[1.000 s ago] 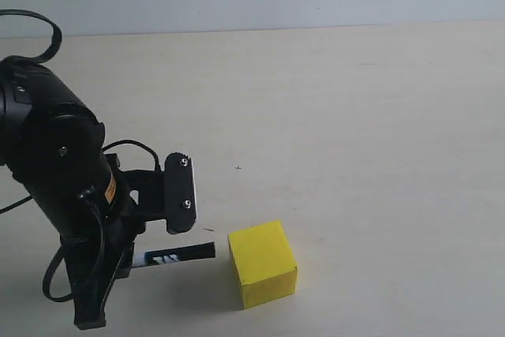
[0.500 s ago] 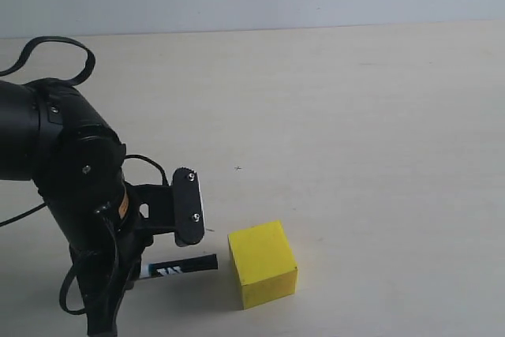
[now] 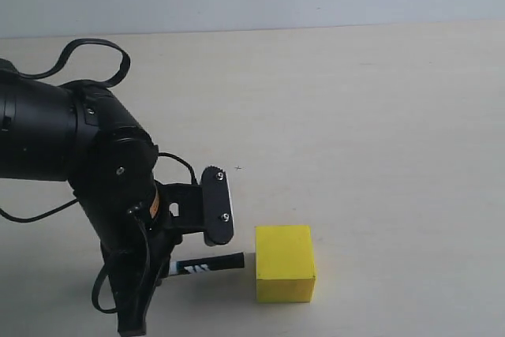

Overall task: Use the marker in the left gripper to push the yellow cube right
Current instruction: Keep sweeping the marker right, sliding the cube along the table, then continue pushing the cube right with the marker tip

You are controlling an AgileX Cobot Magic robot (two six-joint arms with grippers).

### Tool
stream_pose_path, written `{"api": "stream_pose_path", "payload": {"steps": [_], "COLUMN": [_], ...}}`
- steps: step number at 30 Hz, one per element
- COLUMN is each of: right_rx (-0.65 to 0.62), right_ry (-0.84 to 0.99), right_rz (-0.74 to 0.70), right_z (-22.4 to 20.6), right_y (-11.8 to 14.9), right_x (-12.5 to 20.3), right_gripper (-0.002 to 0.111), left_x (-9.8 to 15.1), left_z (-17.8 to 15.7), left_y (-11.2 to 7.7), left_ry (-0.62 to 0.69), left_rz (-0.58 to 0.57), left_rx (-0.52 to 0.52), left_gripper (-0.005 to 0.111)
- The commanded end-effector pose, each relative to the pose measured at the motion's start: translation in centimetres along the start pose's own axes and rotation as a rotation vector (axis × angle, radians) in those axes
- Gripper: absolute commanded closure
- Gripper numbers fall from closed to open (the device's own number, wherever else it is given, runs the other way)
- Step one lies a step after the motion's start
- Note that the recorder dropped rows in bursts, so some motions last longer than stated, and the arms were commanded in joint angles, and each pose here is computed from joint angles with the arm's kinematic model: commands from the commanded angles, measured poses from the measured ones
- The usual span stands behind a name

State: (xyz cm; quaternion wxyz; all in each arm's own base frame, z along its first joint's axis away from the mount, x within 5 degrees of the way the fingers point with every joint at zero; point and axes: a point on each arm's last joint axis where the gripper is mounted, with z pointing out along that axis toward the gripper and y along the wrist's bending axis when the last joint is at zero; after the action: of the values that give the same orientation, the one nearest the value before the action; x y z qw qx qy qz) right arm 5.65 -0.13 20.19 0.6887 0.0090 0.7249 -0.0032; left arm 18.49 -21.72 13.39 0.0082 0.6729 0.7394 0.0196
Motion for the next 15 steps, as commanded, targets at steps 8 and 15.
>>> {"api": "stream_pose_path", "payload": {"steps": [8,15], "right_rx": [-0.001,-0.001], "right_ry": [-0.005,-0.005], "right_rz": [-0.002,-0.002], "right_z": [0.0,0.0], "right_y": [0.0,0.0], "right_x": [0.1,0.1], "right_gripper": [0.108,0.108], "left_x": [1.0,1.8], "left_z": [-0.2,-0.1], "left_y": [0.7,1.7], "left_ry": [0.094,0.046], "left_rz": [0.100,0.103], "left_rx": [-0.031,0.025], "left_gripper": [0.107,0.107]}}
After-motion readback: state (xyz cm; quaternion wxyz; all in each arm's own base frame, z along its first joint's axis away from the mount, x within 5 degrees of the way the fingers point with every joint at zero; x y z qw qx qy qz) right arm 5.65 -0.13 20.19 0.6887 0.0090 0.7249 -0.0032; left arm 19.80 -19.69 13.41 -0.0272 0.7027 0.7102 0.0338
